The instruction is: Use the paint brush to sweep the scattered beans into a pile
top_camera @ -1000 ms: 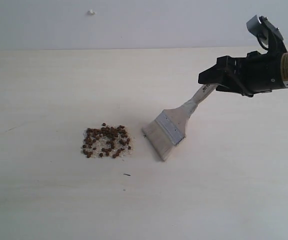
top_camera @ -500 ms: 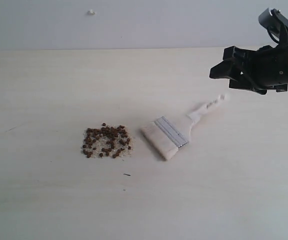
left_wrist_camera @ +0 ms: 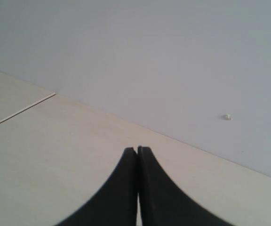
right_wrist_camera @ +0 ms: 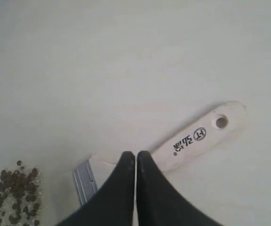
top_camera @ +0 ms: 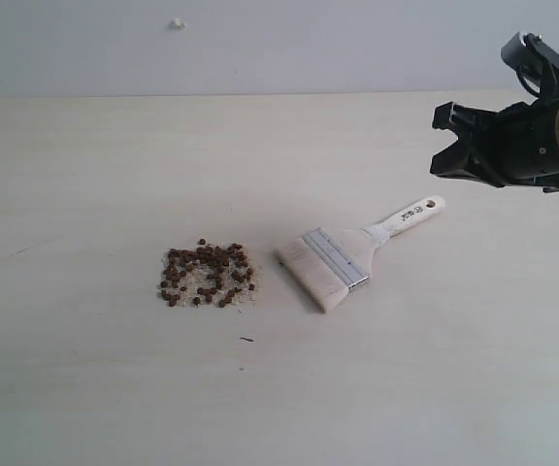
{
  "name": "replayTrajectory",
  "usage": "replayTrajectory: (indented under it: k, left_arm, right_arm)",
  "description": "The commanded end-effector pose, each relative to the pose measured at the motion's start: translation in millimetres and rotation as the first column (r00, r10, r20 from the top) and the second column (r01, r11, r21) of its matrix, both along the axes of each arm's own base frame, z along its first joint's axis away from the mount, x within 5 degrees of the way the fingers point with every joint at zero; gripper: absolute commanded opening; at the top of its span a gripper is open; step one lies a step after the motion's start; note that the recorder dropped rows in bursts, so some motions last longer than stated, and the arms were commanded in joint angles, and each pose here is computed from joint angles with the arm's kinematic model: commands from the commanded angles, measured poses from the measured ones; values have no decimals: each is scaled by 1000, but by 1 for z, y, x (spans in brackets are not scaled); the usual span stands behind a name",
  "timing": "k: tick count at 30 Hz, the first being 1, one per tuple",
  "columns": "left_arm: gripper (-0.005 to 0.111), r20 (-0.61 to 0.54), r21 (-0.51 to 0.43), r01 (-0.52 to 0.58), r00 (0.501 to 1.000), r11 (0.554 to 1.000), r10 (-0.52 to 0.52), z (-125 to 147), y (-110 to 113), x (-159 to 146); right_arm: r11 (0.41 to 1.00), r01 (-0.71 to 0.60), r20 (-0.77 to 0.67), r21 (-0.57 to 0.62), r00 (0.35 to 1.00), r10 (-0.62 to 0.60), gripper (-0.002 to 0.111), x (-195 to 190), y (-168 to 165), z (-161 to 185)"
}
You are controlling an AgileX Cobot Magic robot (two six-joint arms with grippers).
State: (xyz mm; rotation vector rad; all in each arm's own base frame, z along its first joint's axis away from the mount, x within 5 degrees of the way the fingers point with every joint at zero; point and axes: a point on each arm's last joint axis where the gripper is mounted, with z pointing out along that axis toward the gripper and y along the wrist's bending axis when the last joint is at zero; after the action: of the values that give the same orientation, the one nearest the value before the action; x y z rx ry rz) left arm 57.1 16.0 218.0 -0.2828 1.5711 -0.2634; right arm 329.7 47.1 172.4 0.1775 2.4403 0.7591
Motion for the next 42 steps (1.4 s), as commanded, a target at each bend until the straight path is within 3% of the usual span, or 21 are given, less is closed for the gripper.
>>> replayTrajectory:
  k: [1, 11, 17, 19, 22, 23, 24, 26, 28, 29, 30, 32, 34, 36, 42]
  left_arm:
    - [0, 3, 7, -4, 1000, 1000, 4, 0, 0, 0]
    - [0, 3, 7, -4, 1000, 1000, 4, 0, 0, 0]
    - [0, 3, 7, -4, 1000, 1000, 4, 0, 0, 0]
    - [0, 3, 7, -4, 1000, 1000, 4, 0, 0, 0]
    - [0, 3, 7, -4, 1000, 1000, 4, 0, 0, 0]
    - [0, 3, 7, -4, 1000, 1000, 4, 0, 0, 0]
    - [0, 3, 7, -4, 1000, 1000, 4, 0, 0, 0]
    - [0, 3, 7, -4, 1000, 1000, 4, 0, 0, 0]
    - [0, 3, 7, -4, 1000, 1000, 4, 0, 0, 0]
    - [0, 3, 7, -4, 1000, 1000, 4, 0, 0, 0]
    - [0, 3, 7, -4, 1000, 1000, 4, 0, 0, 0]
    - [0, 3, 7, -4, 1000, 1000, 4, 0, 0, 0]
    - [0, 3, 7, -4, 1000, 1000, 4, 0, 0, 0]
    - [0, 3, 7, -4, 1000, 1000, 4, 0, 0, 0]
    - [0, 3, 7, -4, 1000, 1000, 4, 0, 0, 0]
  right_arm:
    - [997, -26, 10, -77, 1000, 27, 0, 1, 9, -9]
    - [973, -50, 170, -224, 981, 90, 0, -1, 9, 21]
    - [886, 77, 325, -457, 942, 86, 0, -5, -11, 50]
    - [828, 152, 364, -539, 929, 66, 0, -7, -22, 58]
    - [690, 237, 399, -684, 913, 82, 0, -9, -37, 67]
    - [593, 298, 381, -748, 925, 16, 0, -12, -50, 68]
    - [533, 304, 345, -789, 938, -24, 0, -15, -57, 67]
    - [390, 241, 217, -889, 970, -107, 0, -20, -71, 63]
    - [331, 143, 74, -933, 974, -212, 0, -22, -79, 60]
    - [354, 88, -7, -931, 966, -258, 0, -22, -78, 57]
    - [414, 41, -88, -909, 954, -286, 0, -22, -74, 52]
    - [738, -68, -320, -671, 925, -206, 0, -18, -41, 31]
    - [869, -78, -334, -488, 937, -103, 0, -9, -19, 18]
    - [898, -92, -326, -431, 944, -59, 0, -2, -3, 4]
    - [898, -119, -344, -424, 938, -38, 0, 28, 22, -32]
